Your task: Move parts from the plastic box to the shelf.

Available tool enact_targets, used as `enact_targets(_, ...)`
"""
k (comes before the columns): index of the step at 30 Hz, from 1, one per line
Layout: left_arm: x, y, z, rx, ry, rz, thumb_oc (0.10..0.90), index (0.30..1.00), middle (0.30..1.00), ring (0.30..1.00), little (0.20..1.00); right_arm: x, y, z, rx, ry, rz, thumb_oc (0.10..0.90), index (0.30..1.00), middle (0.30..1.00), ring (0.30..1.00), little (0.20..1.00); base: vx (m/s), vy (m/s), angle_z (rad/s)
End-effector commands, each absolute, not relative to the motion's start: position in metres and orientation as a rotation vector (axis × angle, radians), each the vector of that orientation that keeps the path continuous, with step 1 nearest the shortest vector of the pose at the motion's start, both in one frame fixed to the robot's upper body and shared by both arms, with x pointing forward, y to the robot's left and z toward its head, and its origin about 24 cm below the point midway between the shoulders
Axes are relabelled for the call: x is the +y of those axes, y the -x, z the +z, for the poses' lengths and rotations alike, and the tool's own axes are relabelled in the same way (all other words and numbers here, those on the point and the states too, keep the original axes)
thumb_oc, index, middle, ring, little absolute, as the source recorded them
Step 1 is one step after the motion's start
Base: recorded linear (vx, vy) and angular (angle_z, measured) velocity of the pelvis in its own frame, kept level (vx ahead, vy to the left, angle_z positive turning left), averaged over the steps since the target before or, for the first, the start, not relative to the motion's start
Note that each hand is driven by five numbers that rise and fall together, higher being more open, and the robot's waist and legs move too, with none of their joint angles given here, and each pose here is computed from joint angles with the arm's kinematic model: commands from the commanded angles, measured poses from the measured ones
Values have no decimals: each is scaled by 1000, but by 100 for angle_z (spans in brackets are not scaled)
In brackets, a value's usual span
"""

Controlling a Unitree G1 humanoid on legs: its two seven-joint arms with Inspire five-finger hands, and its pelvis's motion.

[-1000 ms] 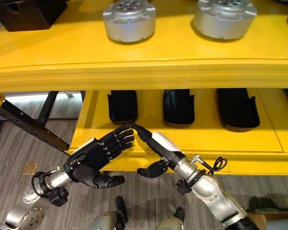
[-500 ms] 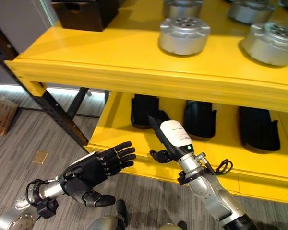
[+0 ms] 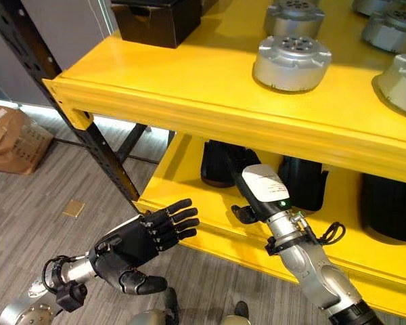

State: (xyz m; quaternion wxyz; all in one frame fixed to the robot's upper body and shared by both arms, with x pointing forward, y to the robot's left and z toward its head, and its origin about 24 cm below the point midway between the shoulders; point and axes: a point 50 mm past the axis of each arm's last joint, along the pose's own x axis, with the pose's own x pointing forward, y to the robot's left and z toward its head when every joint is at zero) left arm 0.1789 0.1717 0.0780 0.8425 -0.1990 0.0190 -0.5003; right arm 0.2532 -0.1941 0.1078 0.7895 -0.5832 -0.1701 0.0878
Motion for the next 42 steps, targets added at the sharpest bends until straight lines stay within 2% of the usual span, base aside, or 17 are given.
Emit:
enact_targets(1, 164, -189, 121, -255, 452, -1109, 900, 1000, 1000, 1000, 1000, -189, -272, 154, -517, 1236, 108, 900, 1000, 1000, 1000, 1000, -13, 17, 10)
enact_targets(3, 163, -191, 121, -262, 419, -1084, 900, 1000, 1000, 1000, 1000, -191, -278, 152, -482, 1236, 88, 900, 1000, 1000, 1000, 1000, -7, 17, -1)
enact_targets(4, 175, -197, 125, -301, 301, -895, 900, 1000, 1000, 1000, 1000, -196, -284, 148, -418, 1212, 77, 900, 1000, 1000, 1000, 1000, 0, 0, 0)
enact_targets(8, 214, -196, 126, -368, 175, -545, 900, 1000, 1000, 1000, 1000, -209, -281, 143, -383, 1213, -9, 900, 1000, 1000, 1000, 1000, -20, -42, 23)
enact_targets(12, 222, -195, 128, -390, 161, -471, 900, 1000, 1000, 1000, 1000, -210, -281, 144, -406, 1249, -49, 900, 1000, 1000, 1000, 1000, -13, -21, 19)
enact_targets(13, 229, -194, 129, -411, 125, -379, 900, 1000, 1000, 1000, 1000, -211, -280, 146, -439, 1295, -108, 900, 1000, 1000, 1000, 1000, -7, -15, 11)
enact_targets(15, 233, -193, 131, -425, 114, -346, 900, 1000, 1000, 1000, 1000, -213, -279, 148, -451, 1311, -133, 900, 1000, 1000, 1000, 1000, -7, -16, 7)
enact_targets(22, 230, -192, 139, -473, 160, -400, 900, 1000, 1000, 1000, 1000, -208, -276, 163, -610, 1355, -258, 900, 1000, 1000, 1000, 1000, -24, -1, 6)
enact_targets(34, 221, -194, 142, -481, 189, -437, 900, 1000, 1000, 1000, 1000, -220, -279, 169, -595, 1370, -413, 900, 1000, 1000, 1000, 1000, -13, 2, 2)
enact_targets(42, 213, -199, 144, -473, 210, -455, 900, 1000, 1000, 1000, 1000, -197, -276, 189, -720, 1260, -345, 900, 1000, 1000, 1000, 1000, 0, 0, 0)
